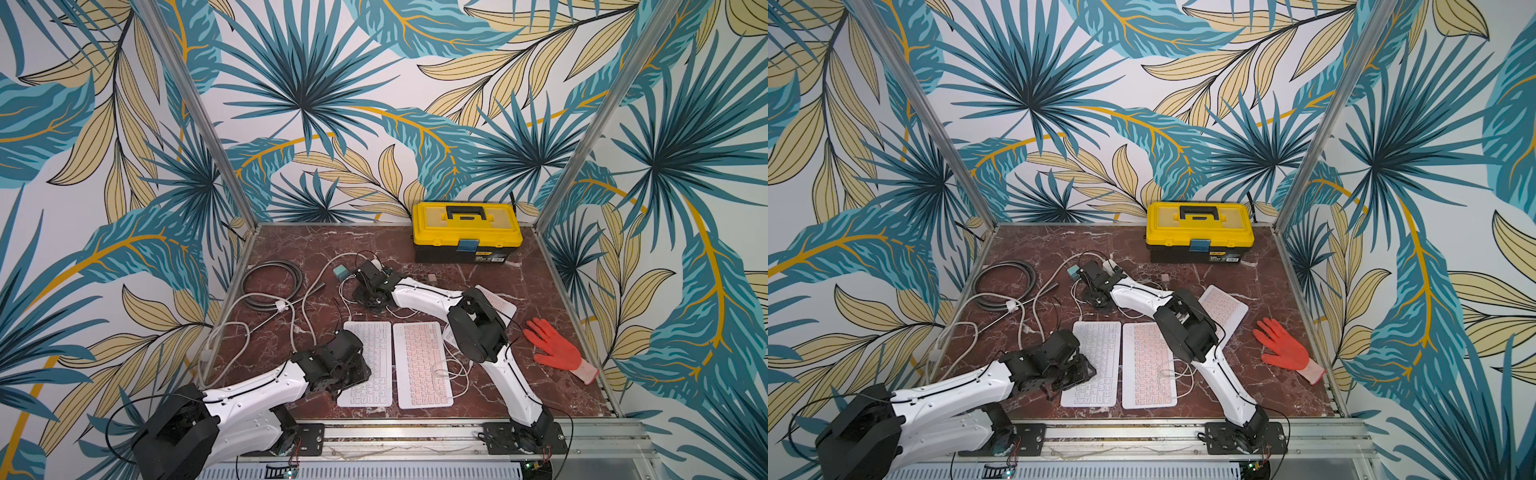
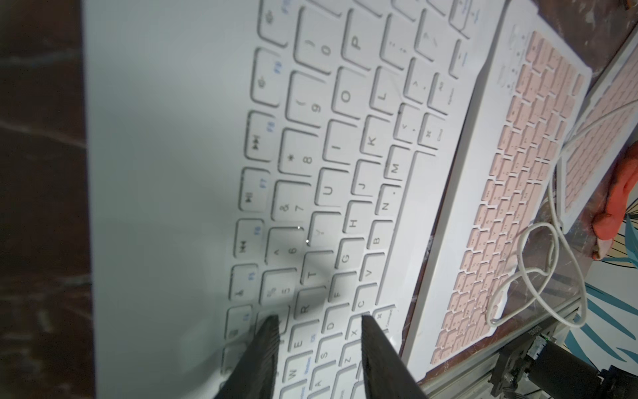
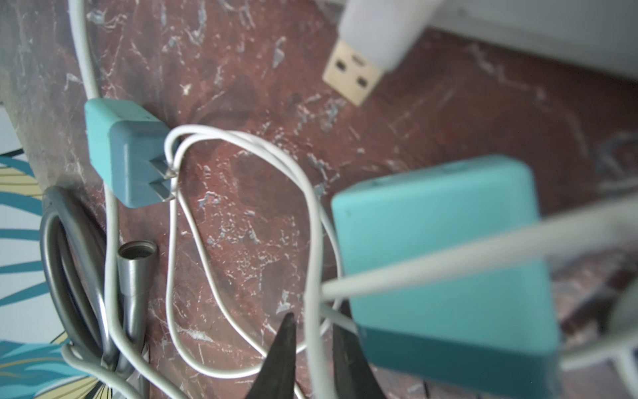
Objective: Unplug the wireless keyboard
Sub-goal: Adjust the keyboard at the center of the board, then remove the power cord from the keyboard.
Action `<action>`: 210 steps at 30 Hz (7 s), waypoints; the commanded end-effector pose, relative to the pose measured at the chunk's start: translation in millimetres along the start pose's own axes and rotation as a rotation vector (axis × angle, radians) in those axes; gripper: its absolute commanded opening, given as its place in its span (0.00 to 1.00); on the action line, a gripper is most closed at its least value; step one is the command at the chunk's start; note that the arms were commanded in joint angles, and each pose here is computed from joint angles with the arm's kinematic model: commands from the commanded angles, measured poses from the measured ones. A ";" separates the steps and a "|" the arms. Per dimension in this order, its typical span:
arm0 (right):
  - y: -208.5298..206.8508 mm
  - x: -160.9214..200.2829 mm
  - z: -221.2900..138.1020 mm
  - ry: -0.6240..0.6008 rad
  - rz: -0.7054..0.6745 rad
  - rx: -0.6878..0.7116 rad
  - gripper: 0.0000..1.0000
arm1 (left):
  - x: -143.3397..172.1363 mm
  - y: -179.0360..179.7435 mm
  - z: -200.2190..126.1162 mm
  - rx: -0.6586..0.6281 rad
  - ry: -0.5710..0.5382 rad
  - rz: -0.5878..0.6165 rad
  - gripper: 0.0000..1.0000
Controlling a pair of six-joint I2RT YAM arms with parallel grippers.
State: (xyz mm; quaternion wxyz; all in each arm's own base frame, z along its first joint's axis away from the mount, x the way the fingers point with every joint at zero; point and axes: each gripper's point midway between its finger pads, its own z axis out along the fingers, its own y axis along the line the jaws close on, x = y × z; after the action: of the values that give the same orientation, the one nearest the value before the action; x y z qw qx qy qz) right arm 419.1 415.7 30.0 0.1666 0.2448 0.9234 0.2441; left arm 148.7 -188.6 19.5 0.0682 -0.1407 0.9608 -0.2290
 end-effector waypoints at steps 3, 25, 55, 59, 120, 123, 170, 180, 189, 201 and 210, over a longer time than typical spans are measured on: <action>-32.9 -0.2 -1.5 0.039 -0.102 0.076 0.26 | 43.7 100.8 -13.8 -0.412 0.190 -0.070 0.43; -26.6 18.6 -39.6 0.179 -0.297 -0.122 0.29 | -73.3 83.0 -65.1 -0.406 -0.064 -0.178 0.43; -108.9 79.9 -41.1 0.346 -0.307 -0.049 0.27 | 0.6 74.8 -86.4 -0.525 0.001 -0.456 0.57; -106.5 80.9 -38.8 0.352 -0.310 -0.067 0.27 | 5.3 81.7 -83.3 -0.566 -0.010 -0.495 0.65; -99.2 90.5 -29.8 0.467 -0.204 -0.151 0.26 | 22.3 105.8 -10.9 -0.406 -0.235 -0.620 0.90; -97.8 93.4 -26.4 0.489 -0.201 -0.154 0.26 | 16.3 107.1 -11.3 -0.430 -0.272 -0.619 0.86; -125.1 111.6 -99.2 0.493 -0.499 -0.031 0.24 | -153.3 4.9 -91.2 -0.257 -0.489 -0.346 0.85; -87.2 80.9 -129.8 0.333 -1.153 -0.258 0.26 | -112.7 22.1 -54.3 -0.277 -0.343 -0.512 0.75; -42.7 74.2 -110.5 0.217 -1.586 -0.421 0.36 | -83.1 58.9 -41.8 -0.340 -0.252 -0.648 0.70; -63.0 100.1 -87.3 0.342 -2.018 -0.575 0.43 | -60.9 79.8 -30.8 -0.392 -0.191 -0.709 0.72; -59.3 99.2 -61.8 0.359 -2.099 -0.530 0.43 | -48.9 95.9 -29.2 -0.419 -0.185 -0.742 0.72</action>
State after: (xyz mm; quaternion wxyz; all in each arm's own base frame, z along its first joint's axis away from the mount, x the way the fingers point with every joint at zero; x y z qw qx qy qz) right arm 293.2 401.6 42.8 0.2241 -0.7248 0.6160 0.2121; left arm 194.6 -93.1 23.1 0.0723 -0.4931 0.8646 -0.0640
